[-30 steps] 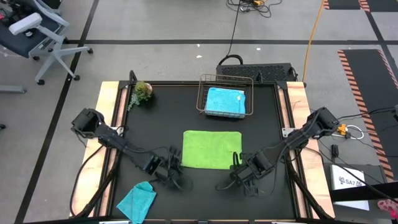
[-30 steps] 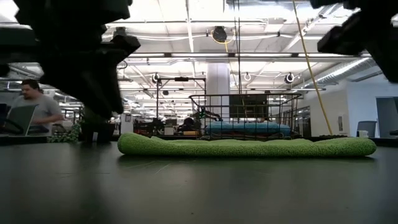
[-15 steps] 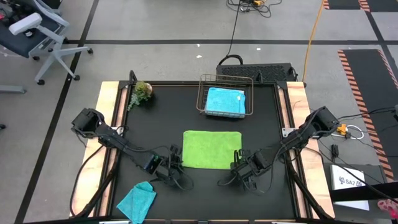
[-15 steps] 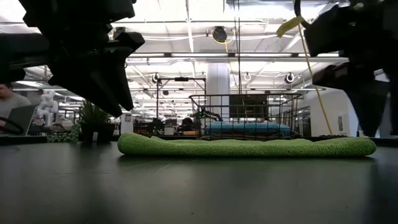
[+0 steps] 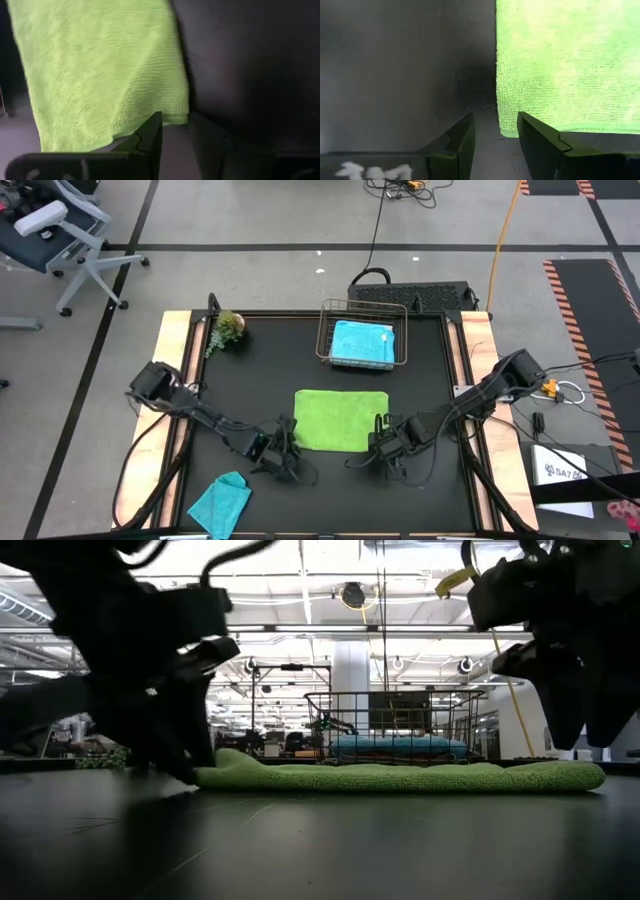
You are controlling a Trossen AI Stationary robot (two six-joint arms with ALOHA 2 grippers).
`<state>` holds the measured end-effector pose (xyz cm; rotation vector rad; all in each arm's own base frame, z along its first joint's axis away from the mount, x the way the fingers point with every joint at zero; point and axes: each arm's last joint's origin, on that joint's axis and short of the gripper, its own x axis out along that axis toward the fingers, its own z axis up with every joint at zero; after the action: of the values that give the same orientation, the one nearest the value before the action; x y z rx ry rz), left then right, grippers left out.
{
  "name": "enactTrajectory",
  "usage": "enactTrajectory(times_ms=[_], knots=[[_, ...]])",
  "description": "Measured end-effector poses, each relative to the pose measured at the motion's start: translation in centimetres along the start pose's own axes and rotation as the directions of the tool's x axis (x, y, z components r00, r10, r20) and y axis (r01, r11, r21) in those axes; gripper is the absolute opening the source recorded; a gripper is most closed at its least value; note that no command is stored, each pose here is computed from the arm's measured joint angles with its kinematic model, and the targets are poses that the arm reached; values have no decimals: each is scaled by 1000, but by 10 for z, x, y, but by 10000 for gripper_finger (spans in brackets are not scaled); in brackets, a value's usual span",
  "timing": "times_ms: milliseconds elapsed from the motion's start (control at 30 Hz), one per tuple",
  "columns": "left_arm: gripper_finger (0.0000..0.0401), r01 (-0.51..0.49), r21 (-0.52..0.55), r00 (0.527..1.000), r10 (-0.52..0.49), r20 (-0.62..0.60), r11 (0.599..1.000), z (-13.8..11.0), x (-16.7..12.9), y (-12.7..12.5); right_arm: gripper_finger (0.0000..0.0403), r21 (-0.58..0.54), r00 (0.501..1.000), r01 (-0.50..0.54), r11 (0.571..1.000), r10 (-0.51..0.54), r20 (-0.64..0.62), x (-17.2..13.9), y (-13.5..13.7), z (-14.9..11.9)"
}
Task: Fold microfiber towels
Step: Fold the green towel
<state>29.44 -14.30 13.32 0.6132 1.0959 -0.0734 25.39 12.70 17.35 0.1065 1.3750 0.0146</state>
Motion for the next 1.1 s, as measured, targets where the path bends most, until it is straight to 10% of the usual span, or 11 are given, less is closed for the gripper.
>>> enactTrajectory(times_ms=[567, 1100], knots=[[36, 59, -236, 998, -59, 10, 970, 1, 3, 2, 137, 185, 982, 9, 983, -43, 182, -37, -19, 6], [3, 25, -242, 998, -37, -45, 970, 22, -29, 28, 137, 217, 973, 73, 974, -117, 198, -40, -25, 5]])
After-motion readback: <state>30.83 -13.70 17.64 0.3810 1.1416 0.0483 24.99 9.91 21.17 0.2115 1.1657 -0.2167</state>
